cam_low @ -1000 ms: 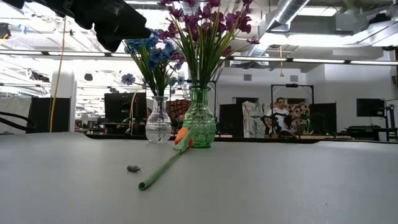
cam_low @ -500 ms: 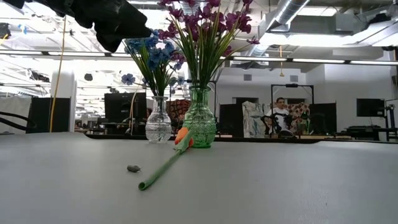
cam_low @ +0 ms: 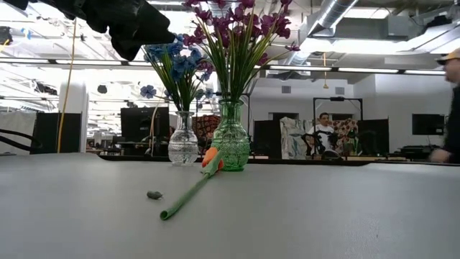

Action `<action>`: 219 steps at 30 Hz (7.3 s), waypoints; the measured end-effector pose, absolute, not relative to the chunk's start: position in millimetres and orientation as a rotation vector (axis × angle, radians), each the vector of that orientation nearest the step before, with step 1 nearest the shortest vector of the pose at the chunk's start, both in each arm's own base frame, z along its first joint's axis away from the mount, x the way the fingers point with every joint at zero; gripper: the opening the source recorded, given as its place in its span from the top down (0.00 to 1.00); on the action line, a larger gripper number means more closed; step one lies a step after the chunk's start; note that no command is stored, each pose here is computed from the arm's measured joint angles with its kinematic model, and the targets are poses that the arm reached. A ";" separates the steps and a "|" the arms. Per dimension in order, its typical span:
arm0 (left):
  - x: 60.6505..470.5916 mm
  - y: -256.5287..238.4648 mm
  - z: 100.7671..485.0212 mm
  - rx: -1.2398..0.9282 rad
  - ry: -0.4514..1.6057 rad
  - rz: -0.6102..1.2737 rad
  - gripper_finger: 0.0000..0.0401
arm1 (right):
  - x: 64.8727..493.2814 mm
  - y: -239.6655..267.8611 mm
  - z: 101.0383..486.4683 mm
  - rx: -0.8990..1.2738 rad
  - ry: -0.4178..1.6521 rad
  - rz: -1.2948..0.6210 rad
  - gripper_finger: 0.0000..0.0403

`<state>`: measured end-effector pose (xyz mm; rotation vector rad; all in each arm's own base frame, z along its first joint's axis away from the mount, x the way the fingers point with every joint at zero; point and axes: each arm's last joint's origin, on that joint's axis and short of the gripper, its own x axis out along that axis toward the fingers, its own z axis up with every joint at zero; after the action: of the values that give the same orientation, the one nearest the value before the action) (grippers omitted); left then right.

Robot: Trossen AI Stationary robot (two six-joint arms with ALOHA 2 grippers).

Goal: Sort flowers into vase by color
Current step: Put the right orange flower into the bottom transparent vase, then put the orange flower into the bottom transparent vase

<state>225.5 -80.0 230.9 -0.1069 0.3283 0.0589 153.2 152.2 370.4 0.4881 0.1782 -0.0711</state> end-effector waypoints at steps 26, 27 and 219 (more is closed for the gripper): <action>225.5 -80.1 230.8 -0.105 0.329 0.059 0.67 | 156.7 161.5 364.6 0.403 0.185 -0.078 0.87; 225.5 -80.0 230.8 -0.105 0.329 0.059 0.67 | 156.7 161.5 364.5 0.403 0.186 -0.077 0.87; 282.6 -69.9 135.4 -0.916 0.471 0.537 0.67 | 86.9 7.5 204.2 -0.145 -0.101 -0.117 0.92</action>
<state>282.6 -69.9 135.4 -0.9155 0.4707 0.5374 86.9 7.5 204.2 -0.1446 -0.1011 -0.1166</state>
